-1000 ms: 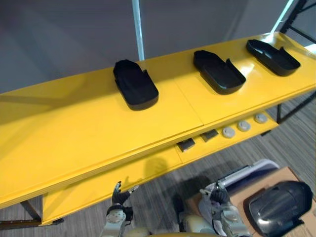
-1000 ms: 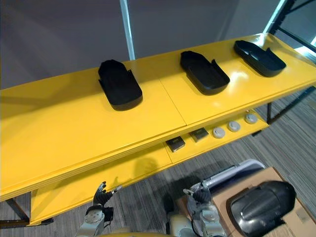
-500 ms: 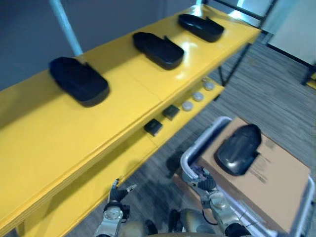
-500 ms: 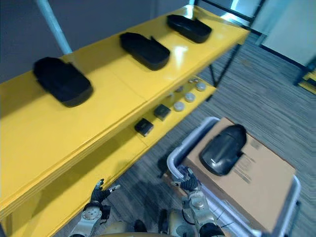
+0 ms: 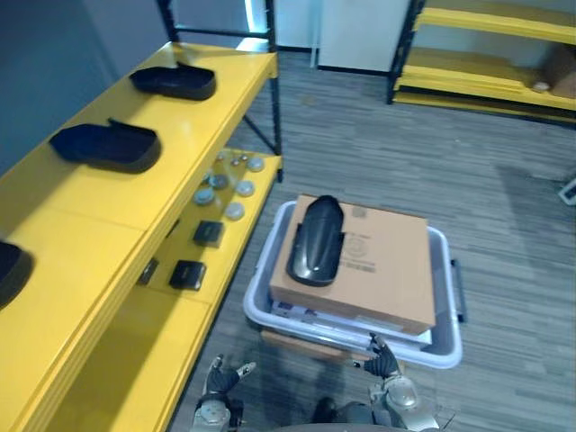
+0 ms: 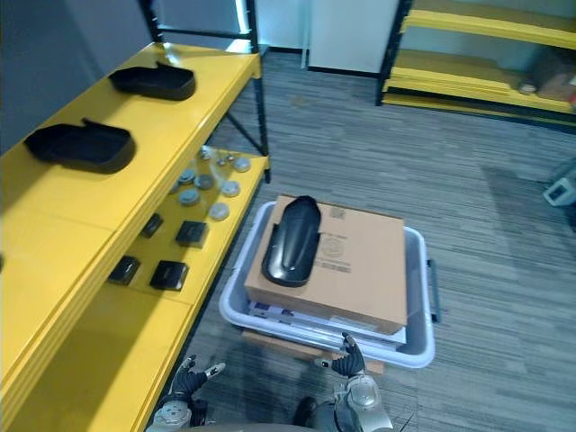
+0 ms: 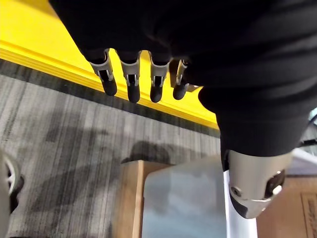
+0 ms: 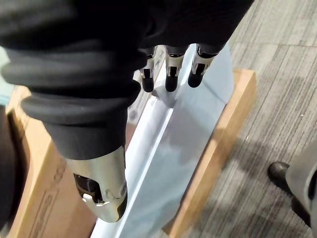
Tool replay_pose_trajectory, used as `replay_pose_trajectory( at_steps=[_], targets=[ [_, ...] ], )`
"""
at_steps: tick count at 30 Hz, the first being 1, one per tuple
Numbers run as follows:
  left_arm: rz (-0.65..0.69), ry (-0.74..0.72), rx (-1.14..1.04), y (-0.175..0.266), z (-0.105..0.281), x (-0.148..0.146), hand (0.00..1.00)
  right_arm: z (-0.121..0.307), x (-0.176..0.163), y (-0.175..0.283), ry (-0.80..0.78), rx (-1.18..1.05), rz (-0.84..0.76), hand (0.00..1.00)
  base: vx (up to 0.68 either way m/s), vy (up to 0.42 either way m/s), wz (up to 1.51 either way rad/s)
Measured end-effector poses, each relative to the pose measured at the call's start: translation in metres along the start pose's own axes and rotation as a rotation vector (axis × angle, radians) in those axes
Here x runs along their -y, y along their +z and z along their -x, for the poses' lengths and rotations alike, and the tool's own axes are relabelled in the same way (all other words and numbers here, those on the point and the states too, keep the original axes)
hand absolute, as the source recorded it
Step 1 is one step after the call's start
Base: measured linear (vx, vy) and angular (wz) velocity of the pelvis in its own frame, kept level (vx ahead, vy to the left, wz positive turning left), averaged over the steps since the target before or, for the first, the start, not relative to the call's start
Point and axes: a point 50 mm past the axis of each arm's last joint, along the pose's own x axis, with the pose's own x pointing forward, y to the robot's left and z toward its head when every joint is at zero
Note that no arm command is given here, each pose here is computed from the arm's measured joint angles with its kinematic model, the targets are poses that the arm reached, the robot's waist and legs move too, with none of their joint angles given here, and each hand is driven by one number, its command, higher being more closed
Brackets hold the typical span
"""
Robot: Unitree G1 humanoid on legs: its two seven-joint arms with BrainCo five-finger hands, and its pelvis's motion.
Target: Walk over and take plastic housings, then place them on the shelf
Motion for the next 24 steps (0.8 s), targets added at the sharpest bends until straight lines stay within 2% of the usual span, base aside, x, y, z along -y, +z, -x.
replay_pose_trajectory(
  at_steps=[5, 10, 15, 18, 22, 24],
  targets=[
    [0.016, -0.022, 0.003, 0.002, 0.001, 0.007, 0.0, 0.005, 0.002, -0.012, -0.009, -0.034, -0.012, 0.0, 0.09, 0.115, -0.55],
    [0.015, -0.003, -0.001, 0.001, 0.0, 0.0, 0.0, 0.009, 0.009, -0.017, -0.062, -0.049, -0.102, 0.0, 0.18, 0.187, 0.1],
    [0.003, 0.093, -0.018, -0.011, 0.0, -0.033, 0.0, 0.012, 0.042, 0.003, -0.191, 0.067, -0.196, 0.0, 0.15, 0.169, -0.16],
    [0.009, 0.15, 0.008, -0.009, 0.001, -0.052, 0.0, 0.027, 0.077, 0.016, -0.316, 0.182, -0.217, 0.0, 0.12, 0.085, -0.09],
    [0.024, 0.158, 0.023, -0.009, 0.003, -0.053, 0.0, 0.062, 0.115, 0.048, -0.446, 0.399, -0.134, 0.0, 0.12, 0.024, 0.05],
    [0.024, 0.154, 0.016, -0.013, 0.006, -0.051, 0.0, 0.074, 0.121, 0.068, -0.46, 0.508, -0.078, 0.0, 0.12, -0.024, 0.12]
  ],
)
